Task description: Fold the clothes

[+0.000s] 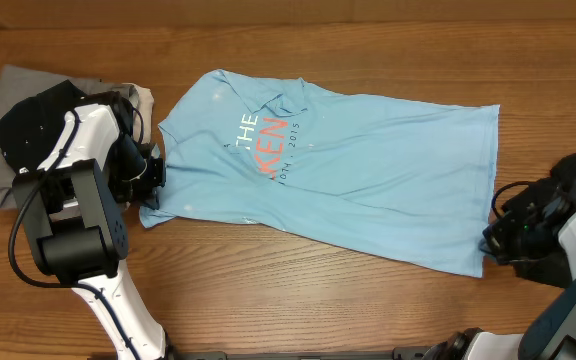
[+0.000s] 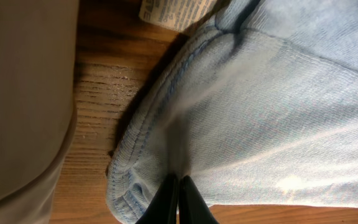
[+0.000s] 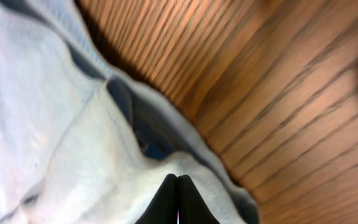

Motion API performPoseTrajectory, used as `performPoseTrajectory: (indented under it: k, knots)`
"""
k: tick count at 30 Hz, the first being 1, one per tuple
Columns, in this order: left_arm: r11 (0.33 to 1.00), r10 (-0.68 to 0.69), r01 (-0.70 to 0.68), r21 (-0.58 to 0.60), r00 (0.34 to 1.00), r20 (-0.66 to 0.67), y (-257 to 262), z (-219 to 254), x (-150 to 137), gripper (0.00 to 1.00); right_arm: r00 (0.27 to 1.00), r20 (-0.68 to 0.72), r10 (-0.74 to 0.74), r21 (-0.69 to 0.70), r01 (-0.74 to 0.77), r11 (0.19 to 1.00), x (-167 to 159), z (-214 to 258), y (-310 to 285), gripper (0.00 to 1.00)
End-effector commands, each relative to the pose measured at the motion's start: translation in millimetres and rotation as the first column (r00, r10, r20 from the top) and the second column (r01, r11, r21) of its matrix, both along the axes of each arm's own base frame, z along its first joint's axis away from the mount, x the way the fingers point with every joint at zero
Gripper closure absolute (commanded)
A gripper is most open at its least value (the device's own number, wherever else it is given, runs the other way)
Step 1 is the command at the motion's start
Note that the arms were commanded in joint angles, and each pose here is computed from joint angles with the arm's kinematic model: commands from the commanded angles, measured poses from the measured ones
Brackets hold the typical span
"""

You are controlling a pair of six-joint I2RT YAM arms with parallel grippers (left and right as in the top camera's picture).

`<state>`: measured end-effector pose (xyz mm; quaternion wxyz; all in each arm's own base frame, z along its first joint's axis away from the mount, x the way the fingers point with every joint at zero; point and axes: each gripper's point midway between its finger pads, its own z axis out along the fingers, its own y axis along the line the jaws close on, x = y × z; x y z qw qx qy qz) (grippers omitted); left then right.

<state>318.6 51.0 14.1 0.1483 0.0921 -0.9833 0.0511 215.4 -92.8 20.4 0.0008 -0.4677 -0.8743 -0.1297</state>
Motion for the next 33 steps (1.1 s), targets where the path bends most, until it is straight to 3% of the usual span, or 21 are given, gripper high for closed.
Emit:
performPoseTrajectory:
  k: [1, 3, 4, 6, 7, 10, 15, 17, 21, 23, 28, 33]
  knots:
    - [1.000, 0.006, -0.007, 0.016, 1.000, 0.012, 3.5, 1.4, 5.6, 0.96, 0.999, -0.026, -0.041, -0.043, 0.039, 0.998, -0.8, 2.4, -10.3, 0.96]
    - [1.000, 0.008, -0.008, 0.012, 1.000, 0.014, 3.0, 1.6, 6.1, 0.96, 0.999, -0.029, -0.027, 0.010, 0.027, 1.000, -3.5, 4.4, 0.3, 0.96]
    - [1.000, 0.010, -0.010, 0.006, 1.000, 0.015, 1.8, 1.7, 6.4, 0.96, 0.999, -0.032, -0.005, 0.025, 0.006, 1.000, -5.7, 5.0, 3.8, 0.90]
    - [1.000, 0.010, -0.011, 0.005, 1.000, 0.015, 1.7, 1.6, 6.5, 0.96, 0.999, -0.046, 0.003, 0.036, -0.001, 0.999, -9.6, 4.9, 6.9, 0.57]
    - [1.000, 0.011, -0.011, 0.005, 1.000, 0.018, 1.7, 1.5, 7.1, 0.96, 0.999, -0.044, 0.006, 0.049, -0.004, 0.999, -10.1, 4.6, 9.8, 0.46]
    - [1.000, 0.011, -0.011, 0.005, 1.000, 0.020, 1.8, 1.3, 7.5, 0.96, 1.000, -0.029, 0.009, 0.064, -0.007, 0.998, -9.8, 0.2, 13.8, 0.31]
    - [1.000, 0.010, -0.011, 0.007, 1.000, 0.028, 2.2, 0.8, 9.4, 0.96, 0.999, 0.021, 0.026, 0.081, -0.028, 0.996, -7.8, -11.9, 20.7, 0.34]
    - [1.000, 0.010, -0.011, 0.007, 1.000, 0.030, 2.3, 0.6, 9.8, 0.96, 1.000, 0.018, 0.019, 0.072, -0.020, 0.997, -9.0, -15.1, 19.7, 0.46]
    - [1.000, 0.010, -0.011, 0.008, 0.999, 0.033, 2.4, 0.4, 10.6, 0.96, 1.000, 0.023, 0.015, 0.069, -0.017, 0.997, -7.5, -15.2, 18.6, 0.81]
    - [1.000, 0.010, -0.011, 0.008, 0.999, 0.033, 2.4, 0.4, 10.6, 0.96, 1.000, 0.023, -0.003, 0.063, 0.002, 0.998, -6.2, -15.2, 16.2, 0.88]
    - [1.000, 0.010, -0.010, 0.010, 0.999, 0.033, 2.9, 0.4, 10.5, 0.96, 0.999, 0.051, -0.012, 0.033, 0.011, 0.999, 4.1, -8.7, 5.6, 0.96]
    - [1.000, 0.000, -0.001, 0.028, 1.000, 0.029, 6.3, 0.2, 9.8, 0.96, 0.997, 0.075, -0.012, -0.011, 0.013, 1.000, 15.2, 0.2, -6.8, 0.96]
